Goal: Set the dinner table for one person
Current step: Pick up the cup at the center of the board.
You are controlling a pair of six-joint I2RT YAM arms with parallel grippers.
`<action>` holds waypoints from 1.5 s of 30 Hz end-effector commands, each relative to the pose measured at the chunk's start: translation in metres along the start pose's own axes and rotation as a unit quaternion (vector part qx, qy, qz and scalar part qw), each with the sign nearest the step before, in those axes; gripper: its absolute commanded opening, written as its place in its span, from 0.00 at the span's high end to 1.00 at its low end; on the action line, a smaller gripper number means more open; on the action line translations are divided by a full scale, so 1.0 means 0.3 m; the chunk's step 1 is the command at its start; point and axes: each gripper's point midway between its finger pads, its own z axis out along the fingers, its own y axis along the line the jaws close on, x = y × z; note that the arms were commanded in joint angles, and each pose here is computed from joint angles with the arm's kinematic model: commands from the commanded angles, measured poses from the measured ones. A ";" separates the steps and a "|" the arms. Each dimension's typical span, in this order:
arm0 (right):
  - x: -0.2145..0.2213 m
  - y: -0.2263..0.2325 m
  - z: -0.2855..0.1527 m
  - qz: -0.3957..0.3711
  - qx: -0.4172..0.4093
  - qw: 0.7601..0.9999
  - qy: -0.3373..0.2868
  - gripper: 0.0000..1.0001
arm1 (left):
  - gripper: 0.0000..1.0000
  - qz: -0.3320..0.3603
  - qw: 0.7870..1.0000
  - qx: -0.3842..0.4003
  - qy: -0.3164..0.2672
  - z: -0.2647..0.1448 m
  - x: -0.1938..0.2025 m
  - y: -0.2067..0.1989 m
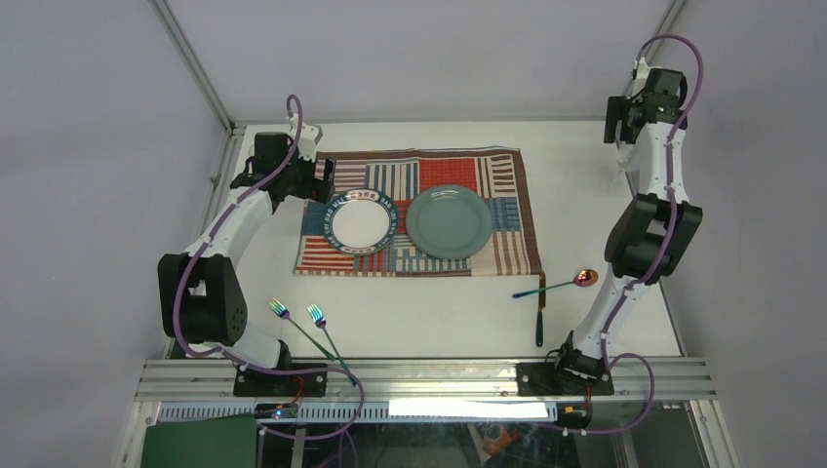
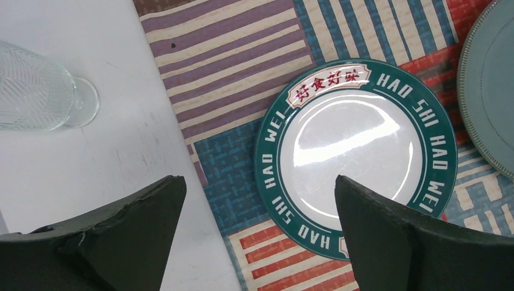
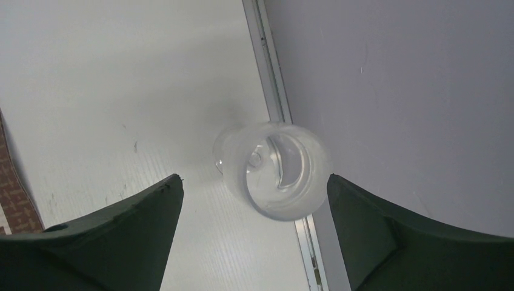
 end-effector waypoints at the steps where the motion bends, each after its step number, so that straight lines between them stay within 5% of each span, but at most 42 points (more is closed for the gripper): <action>1: -0.150 -0.031 -0.014 -0.004 0.011 0.998 -0.061 0.08 | 0.01 0.020 0.999 -0.018 -0.035 -0.019 -0.087 0.016; 24: -0.110 0.104 0.040 -0.031 0.005 0.998 -0.047 0.08 | 0.01 0.020 0.998 -0.026 -0.047 -0.044 -0.106 0.022; 45: -0.209 0.109 -0.099 -0.019 -0.016 0.993 -0.117 0.06 | 0.01 0.019 0.998 -0.032 -0.048 -0.047 -0.114 0.029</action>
